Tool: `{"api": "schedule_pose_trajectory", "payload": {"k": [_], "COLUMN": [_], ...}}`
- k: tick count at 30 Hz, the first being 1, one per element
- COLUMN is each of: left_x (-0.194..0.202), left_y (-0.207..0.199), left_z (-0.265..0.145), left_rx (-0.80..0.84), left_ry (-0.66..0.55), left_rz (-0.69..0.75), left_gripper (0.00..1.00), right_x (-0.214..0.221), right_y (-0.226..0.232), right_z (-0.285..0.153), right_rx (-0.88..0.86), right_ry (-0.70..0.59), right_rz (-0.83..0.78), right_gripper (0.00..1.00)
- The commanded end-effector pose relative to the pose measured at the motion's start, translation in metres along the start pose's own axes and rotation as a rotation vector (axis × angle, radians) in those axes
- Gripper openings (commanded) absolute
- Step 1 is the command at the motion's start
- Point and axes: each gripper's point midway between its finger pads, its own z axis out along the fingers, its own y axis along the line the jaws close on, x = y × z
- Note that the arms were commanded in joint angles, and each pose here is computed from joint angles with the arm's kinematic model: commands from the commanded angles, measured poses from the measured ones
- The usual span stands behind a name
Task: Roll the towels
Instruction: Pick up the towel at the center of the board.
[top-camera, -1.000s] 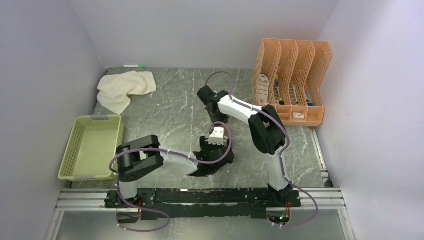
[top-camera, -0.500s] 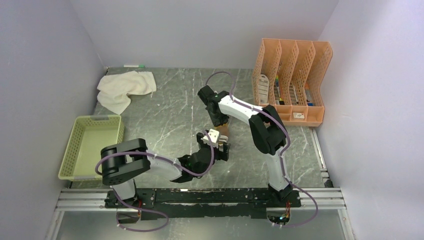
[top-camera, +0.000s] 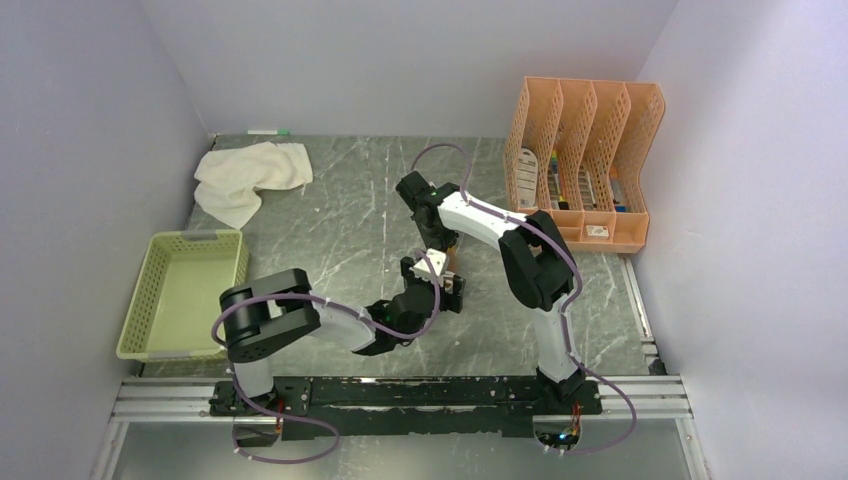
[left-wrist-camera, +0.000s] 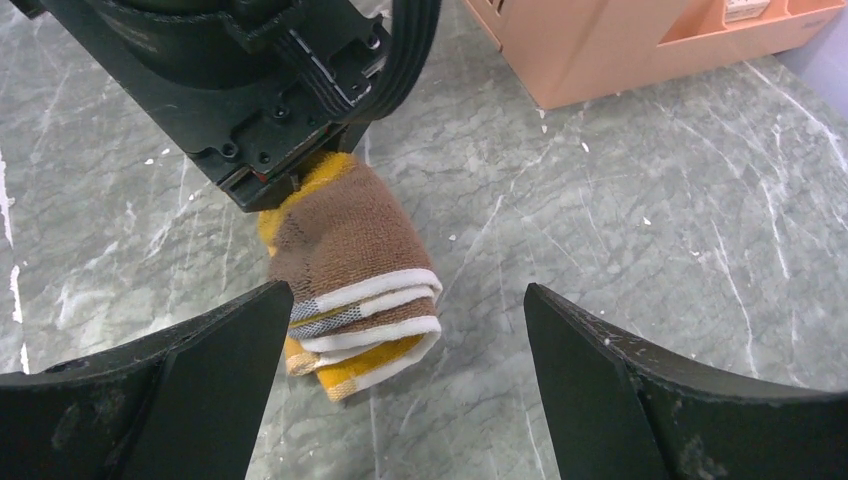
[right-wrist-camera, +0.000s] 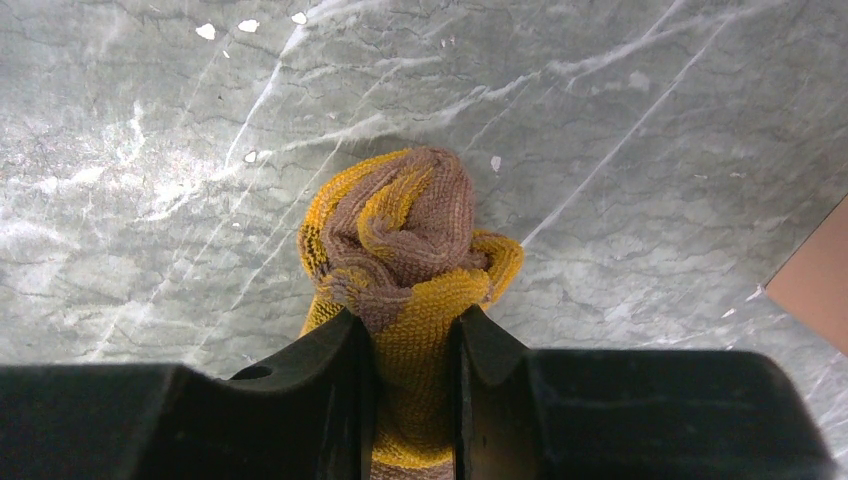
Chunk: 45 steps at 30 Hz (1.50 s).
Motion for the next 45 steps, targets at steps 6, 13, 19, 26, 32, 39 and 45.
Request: {"api": "schedule_pose_trajectory", "payload": {"k": [6,13,19,26,32,39,45], "left_x": [0.019,0.039,0.051,0.053,0.046,0.045,0.043], "left_y": [0.008,0.019,0.021,0.025,0.035,0.035,0.025], "left_z": [0.022,0.031,0.036,0.037,0.040,0.043,0.038], "left_rx": [-0.089,-0.112,-0.126,-0.111,-0.109,-0.040,0.107], "left_ry": [0.036,0.057,0.080,0.083,0.063,0.044,0.026], "left_rz": [-0.029,-0.074,-0.066,-0.063,-0.079,-0.045,-0.048], "left_gripper": [0.99,0.99,0.99,0.90,0.78,0.18,0.07], "right_x": [0.078,0.082,0.082,0.081,0.082,0.083,0.081], "right_y": [0.025,0.027,0.026,0.028,0.031,0.033,0.036], "right_z": [0.058,0.060,0.059,0.059,0.060,0.060,0.058], "right_rx": [-0.072,-0.084,-0.083,-0.094,-0.106,-0.120,-0.143], "right_ry": [0.255,0.262,0.261,0.261,0.268,0.274,0.270], "right_rz": [-0.034,-0.034,-0.039,-0.038,-0.037,-0.041,-0.049], "right_gripper": [0.14,0.14,0.13,0.14,0.14,0.14,0.27]}}
